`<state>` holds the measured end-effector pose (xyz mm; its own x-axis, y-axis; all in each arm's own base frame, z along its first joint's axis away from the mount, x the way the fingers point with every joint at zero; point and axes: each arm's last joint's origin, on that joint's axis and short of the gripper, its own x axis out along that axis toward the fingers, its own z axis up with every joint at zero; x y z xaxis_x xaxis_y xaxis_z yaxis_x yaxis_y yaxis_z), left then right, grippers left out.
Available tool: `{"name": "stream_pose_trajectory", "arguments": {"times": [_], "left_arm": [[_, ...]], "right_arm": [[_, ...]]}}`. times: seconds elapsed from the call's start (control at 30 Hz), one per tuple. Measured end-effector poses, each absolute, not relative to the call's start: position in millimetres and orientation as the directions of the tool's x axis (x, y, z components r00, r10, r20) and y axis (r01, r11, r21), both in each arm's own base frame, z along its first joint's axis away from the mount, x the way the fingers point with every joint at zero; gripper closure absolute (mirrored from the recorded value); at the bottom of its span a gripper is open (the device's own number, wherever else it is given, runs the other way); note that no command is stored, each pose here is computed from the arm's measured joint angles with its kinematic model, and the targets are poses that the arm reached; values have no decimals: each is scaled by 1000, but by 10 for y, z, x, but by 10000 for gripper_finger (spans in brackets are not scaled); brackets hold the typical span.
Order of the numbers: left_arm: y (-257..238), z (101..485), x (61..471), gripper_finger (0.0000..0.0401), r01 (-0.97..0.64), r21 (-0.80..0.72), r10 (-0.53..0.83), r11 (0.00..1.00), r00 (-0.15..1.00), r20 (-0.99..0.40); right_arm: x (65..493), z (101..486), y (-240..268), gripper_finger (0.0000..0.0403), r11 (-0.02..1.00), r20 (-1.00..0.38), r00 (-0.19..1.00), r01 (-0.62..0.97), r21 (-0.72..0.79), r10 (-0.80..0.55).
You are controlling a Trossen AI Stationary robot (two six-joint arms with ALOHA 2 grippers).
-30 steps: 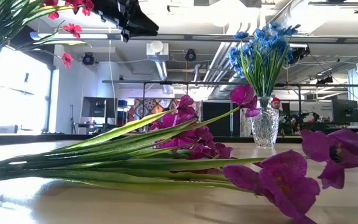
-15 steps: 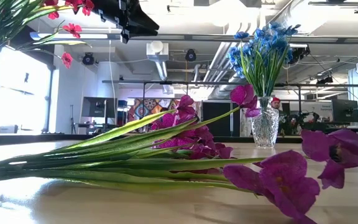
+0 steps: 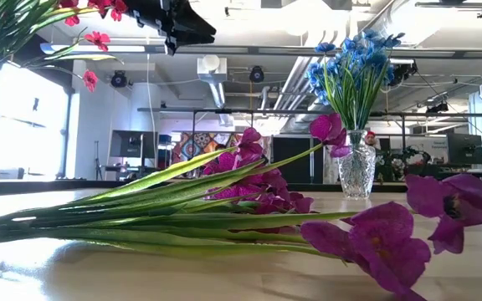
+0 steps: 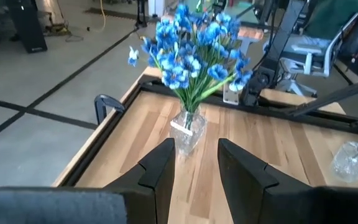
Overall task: Sort flowers into vase by color
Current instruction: Put the right violet flower into the bottom transparent flower vase
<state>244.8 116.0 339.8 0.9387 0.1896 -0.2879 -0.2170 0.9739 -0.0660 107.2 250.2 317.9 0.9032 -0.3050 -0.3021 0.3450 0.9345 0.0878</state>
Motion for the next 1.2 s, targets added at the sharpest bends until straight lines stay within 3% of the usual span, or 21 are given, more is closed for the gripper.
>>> {"name": "stream_pose_trajectory", "arguments": {"times": [0.27,0.53,0.87,1.0,1.2], "left_arm": [[1169,3470,2465,293,-218,-71,198,973,956,-217],[1172,3471,2464,293,-222,-77,201,972,956,-215],[1171,3472,2463,293,-217,-53,201,975,956,-215],[1171,3471,2463,293,-210,-22,200,978,956,-216],[1171,3470,2463,293,-208,-16,200,978,956,-217]], "right_arm": [[1069,3165,2508,327,926,-351,887,359,114,-300],[1067,3210,2510,273,888,-339,893,389,246,-297],[1045,3895,2499,260,884,-234,941,316,343,-246],[1066,4081,2457,260,878,-369,909,329,348,-195],[1198,3855,2432,261,849,-521,824,427,311,-223]]}}
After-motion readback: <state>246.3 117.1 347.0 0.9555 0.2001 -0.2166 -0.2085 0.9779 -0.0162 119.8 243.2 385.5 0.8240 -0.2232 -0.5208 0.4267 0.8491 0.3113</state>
